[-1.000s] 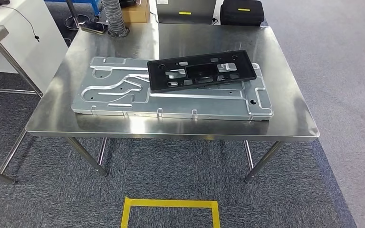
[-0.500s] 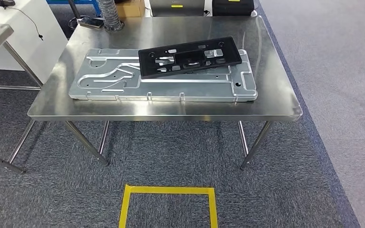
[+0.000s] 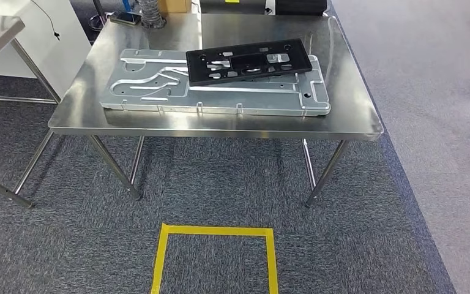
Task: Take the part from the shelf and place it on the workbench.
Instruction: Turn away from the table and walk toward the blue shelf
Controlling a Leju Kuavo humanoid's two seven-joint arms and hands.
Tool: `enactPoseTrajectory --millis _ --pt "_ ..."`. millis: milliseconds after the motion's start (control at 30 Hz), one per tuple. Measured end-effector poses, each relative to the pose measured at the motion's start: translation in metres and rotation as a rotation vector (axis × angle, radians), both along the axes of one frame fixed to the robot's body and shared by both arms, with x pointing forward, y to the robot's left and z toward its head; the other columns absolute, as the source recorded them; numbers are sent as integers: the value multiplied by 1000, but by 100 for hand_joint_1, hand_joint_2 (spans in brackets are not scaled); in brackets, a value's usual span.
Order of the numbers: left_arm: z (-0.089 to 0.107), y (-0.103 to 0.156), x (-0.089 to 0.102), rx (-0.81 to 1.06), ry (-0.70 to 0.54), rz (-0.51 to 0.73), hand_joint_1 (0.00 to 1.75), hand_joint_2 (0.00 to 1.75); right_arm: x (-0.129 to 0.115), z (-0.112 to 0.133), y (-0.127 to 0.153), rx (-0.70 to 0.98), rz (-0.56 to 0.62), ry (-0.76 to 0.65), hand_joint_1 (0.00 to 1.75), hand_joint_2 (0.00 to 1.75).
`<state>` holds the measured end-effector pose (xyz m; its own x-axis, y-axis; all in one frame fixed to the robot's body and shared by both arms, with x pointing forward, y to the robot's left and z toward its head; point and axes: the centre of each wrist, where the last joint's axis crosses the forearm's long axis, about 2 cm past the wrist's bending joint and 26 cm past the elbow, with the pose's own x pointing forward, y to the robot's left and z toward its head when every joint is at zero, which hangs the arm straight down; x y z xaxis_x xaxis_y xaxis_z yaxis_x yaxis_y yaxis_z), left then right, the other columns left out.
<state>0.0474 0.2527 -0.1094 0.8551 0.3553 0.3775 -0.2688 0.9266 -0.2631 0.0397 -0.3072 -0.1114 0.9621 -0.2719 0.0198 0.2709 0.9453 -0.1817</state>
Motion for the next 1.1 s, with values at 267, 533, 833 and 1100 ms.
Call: enactPoseTrajectory --millis 267,533,833,1100 --pt "0 -4 -1 9 15 8 0 0 6 0 2 32 -8 -67 0 0" --pt "0 -4 -1 15 5 11 0 0 7 1 2 29 -10 -74 0 0" --pt "1 -2 3 21 -27 18 0 0 5 0 3 22 -15 -68 0 0" --pt "0 1 4 30 -34 20 0 0 4 0 4 22 -20 -82 0 0"
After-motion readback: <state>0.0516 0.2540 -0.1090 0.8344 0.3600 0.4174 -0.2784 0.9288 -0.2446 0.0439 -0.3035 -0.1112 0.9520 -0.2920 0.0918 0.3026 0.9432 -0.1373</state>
